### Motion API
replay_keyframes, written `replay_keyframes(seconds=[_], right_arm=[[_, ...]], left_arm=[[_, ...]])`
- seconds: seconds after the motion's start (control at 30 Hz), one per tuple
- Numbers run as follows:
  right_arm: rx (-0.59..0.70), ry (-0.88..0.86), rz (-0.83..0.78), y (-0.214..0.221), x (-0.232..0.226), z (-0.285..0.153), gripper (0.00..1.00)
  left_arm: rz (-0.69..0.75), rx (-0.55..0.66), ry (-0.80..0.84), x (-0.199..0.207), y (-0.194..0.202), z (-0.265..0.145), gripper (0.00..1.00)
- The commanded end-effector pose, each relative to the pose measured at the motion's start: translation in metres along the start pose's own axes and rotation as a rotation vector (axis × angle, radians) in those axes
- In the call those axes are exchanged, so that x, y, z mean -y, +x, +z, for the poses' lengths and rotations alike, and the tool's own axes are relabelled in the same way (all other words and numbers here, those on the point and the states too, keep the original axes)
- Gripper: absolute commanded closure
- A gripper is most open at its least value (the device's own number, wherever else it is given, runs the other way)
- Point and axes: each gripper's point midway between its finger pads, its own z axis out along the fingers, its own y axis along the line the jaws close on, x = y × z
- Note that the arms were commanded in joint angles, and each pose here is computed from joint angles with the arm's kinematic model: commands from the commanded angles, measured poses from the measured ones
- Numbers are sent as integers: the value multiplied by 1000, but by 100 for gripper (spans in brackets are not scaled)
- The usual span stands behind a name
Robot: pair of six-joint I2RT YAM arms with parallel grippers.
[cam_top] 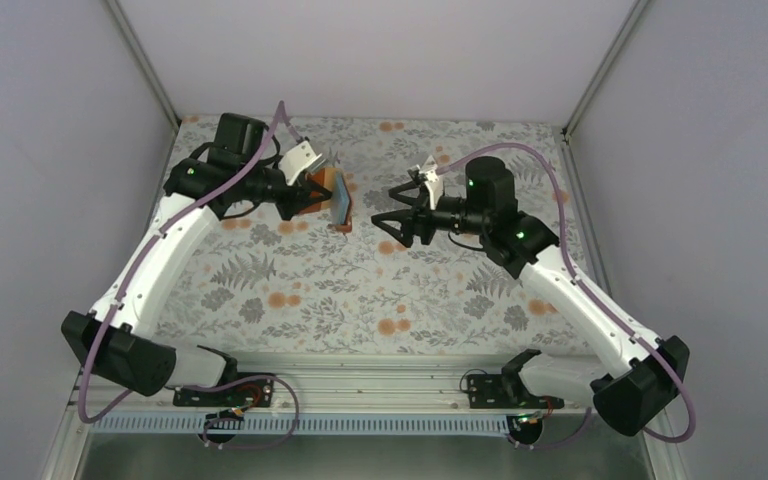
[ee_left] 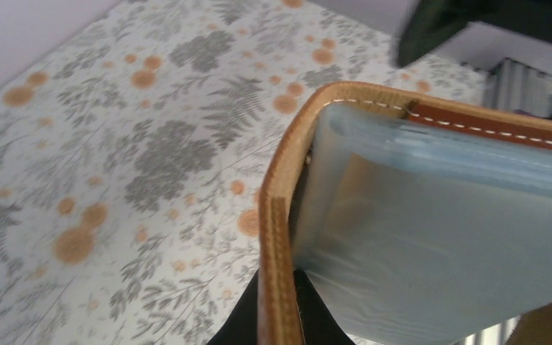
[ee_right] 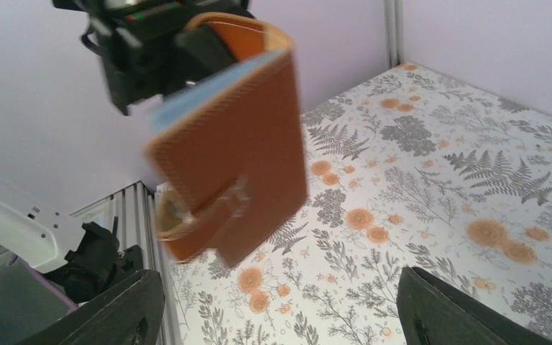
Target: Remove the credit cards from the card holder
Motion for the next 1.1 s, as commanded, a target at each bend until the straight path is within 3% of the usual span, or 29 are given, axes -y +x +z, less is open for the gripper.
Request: replay_keyframes(seconds=[0.0,0.27,0.4,0.67,0.9,1.07], right_arm=[[56,-44,-65,-15,-24,-7,17],[155,59,-4,-38,-32,20,20],[123,138,11,-33,-18,32,32],[104,238,32,-25,1,32,43],[84,184,36,-26,-4,43,40],[74,121,41,-26,-13,50,27]], left_arm=[[-55,-23,-162,-36,0,3,98],[-60,-15,-119,-28,-2,6,98],[-53,-10,-97,-22,-2,6,98],[-33,-7,-68,-13,0,3,98],[-30,-4,-43,-9,0,4,98],[-31,-4,-38,-7,1,4,98]])
